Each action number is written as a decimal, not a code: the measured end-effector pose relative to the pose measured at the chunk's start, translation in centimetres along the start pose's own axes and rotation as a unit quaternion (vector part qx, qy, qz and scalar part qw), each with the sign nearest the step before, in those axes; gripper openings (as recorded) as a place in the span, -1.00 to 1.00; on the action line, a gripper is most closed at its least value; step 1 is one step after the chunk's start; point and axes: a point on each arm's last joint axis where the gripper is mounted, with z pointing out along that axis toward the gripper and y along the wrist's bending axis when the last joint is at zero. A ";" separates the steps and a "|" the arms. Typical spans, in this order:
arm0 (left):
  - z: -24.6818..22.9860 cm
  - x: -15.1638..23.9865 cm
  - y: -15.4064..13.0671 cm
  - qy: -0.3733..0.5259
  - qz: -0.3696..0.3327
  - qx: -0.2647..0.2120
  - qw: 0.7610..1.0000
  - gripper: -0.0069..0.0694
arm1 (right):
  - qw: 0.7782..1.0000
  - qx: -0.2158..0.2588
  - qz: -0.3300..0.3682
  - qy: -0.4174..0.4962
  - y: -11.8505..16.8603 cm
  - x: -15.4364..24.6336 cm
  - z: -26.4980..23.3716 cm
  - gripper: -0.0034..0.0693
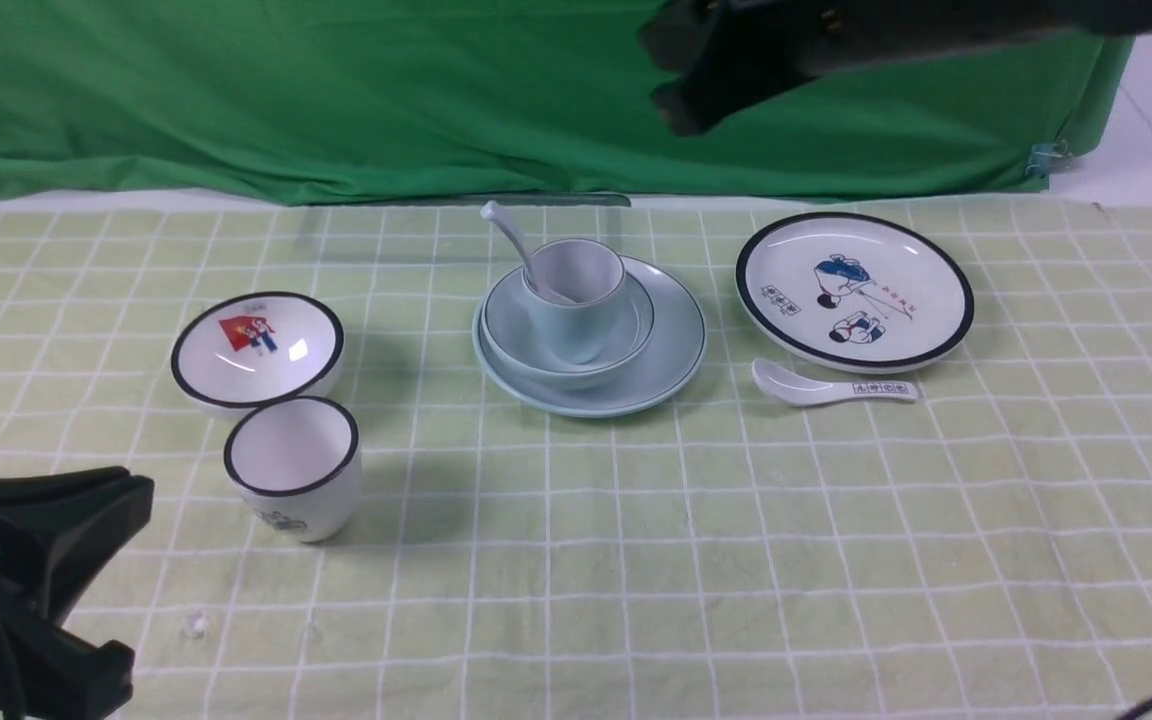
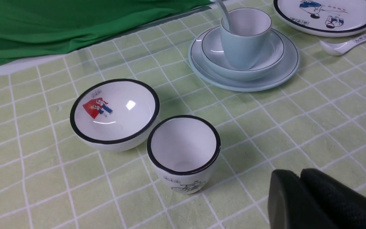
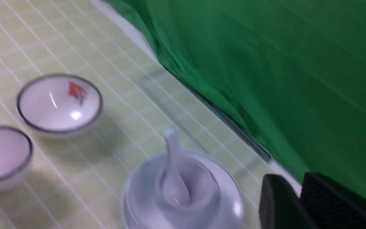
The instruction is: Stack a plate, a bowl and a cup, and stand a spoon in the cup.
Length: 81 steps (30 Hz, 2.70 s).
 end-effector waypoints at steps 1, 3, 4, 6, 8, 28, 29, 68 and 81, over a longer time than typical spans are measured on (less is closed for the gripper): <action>0.0 0.0 0.0 0.000 0.000 0.000 1.000 -0.84 | 1.000 0.011 -0.008 0.022 -0.3 0.2 -1.3 -0.64; 0.0 0.0 0.0 0.000 0.000 0.000 1.000 -0.84 | 0.995 0.055 -0.020 0.075 -1.2 0.8 -4.5 -0.81; 0.0 0.0 0.0 0.000 0.000 0.000 1.000 -0.84 | 0.995 0.058 -0.020 0.079 -1.3 0.9 -4.8 -0.82; 0.0 0.0 0.0 -0.001 -0.005 0.002 1.000 -0.84 | 0.990 0.095 -0.011 0.099 -1.7 1.9 -8.9 -0.87; 0.0 0.0 0.0 -0.001 -0.007 0.003 1.000 -0.84 | 0.990 0.106 0.005 0.088 -1.3 3.0 -11.8 -0.87; 0.0 0.0 -0.1 -0.003 -0.010 0.004 1.000 -0.84 | 0.954 0.095 0.044 -0.280 11.2 27.5 -16.2 -0.86; 0.0 0.0 -0.1 -0.003 -0.010 0.004 1.000 -0.84 | 0.959 0.090 0.042 -0.264 11.6 28.4 -15.8 -0.86; 0.0 0.0 -0.1 -0.003 -0.010 0.004 1.000 -0.84 | 0.939 0.264 0.202 -0.090 10.8 33.7 -17.2 -0.87; 0.0 0.0 -0.1 -0.003 -0.010 0.004 1.000 -0.84 | 0.939 0.264 0.201 -0.090 10.8 33.7 -17.2 -0.81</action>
